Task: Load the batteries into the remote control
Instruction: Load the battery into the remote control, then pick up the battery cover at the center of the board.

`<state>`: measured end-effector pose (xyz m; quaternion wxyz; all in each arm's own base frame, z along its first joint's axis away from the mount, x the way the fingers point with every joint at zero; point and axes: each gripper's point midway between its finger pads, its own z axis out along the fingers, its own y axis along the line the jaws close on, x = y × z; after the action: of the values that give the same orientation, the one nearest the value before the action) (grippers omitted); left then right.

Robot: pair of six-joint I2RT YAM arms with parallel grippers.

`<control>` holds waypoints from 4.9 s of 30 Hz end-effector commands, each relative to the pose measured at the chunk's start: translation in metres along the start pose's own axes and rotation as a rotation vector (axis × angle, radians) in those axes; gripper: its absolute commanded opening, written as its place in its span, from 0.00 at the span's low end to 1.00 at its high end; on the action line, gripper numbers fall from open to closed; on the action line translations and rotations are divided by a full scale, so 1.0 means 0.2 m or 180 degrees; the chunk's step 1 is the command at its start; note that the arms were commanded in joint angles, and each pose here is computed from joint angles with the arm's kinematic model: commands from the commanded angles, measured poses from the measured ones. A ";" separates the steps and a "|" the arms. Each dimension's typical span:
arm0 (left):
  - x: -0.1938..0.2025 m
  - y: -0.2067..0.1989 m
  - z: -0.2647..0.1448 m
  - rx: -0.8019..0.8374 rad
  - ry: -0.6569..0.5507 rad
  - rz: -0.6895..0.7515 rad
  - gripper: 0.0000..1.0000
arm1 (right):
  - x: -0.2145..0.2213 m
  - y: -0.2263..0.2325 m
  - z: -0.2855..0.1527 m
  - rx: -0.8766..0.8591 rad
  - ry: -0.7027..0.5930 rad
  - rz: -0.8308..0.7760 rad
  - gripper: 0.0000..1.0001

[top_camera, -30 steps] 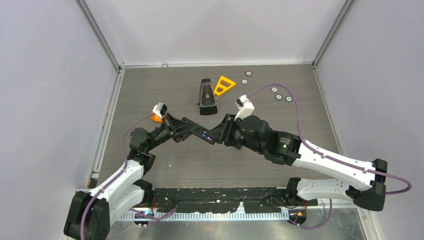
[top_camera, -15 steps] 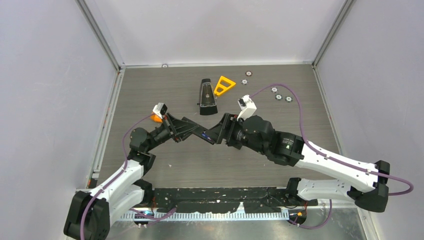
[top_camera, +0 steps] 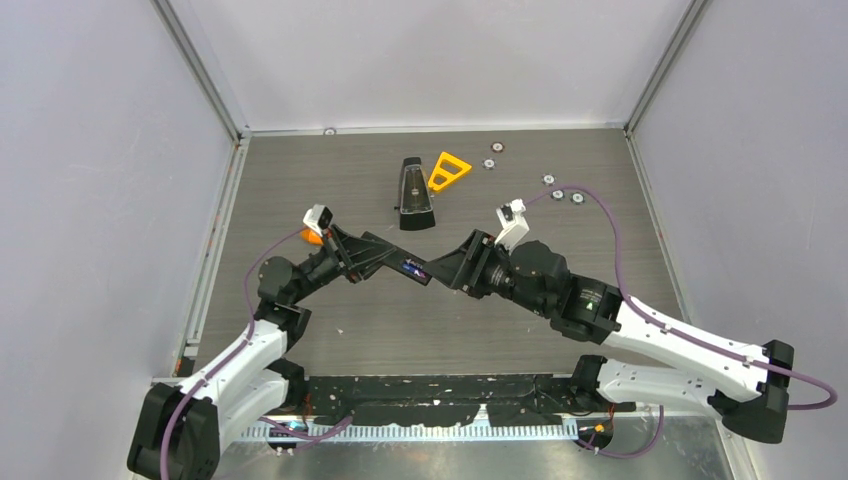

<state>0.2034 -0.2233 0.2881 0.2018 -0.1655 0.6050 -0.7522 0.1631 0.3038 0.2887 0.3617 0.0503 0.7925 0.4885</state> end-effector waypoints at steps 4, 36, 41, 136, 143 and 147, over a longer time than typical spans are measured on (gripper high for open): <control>0.03 -0.18 0.00 0.0334 0.0035 0.0246 0.00 | -0.02 0.14 -0.02 -0.0597 -0.0030 0.0511 0.56; 0.05 -0.16 -0.01 0.0306 0.0099 0.0218 0.00 | 0.02 0.14 0.10 -0.0617 0.0128 0.0735 0.22; 0.05 -0.15 -0.01 0.0286 0.0116 0.0216 0.00 | 0.03 0.11 0.12 -0.0531 0.0135 0.0723 0.24; -0.21 0.49 -0.15 -0.1389 0.0027 0.1254 0.00 | 0.22 -1.44 0.34 0.1711 0.2809 -0.2618 0.65; -0.21 0.50 -0.15 -0.1385 0.0026 0.1232 0.00 | 0.24 -1.48 0.37 0.2038 0.2590 -0.2439 0.53; -0.20 0.50 -0.16 -0.1390 0.0031 0.1220 0.00 | 0.26 -1.50 0.35 0.2115 0.2543 -0.2351 0.42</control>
<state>0.2310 -0.1933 0.1677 0.2797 -0.1032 0.7892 -0.5369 0.2478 0.2212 0.0145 0.1325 -0.3380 0.9304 0.0511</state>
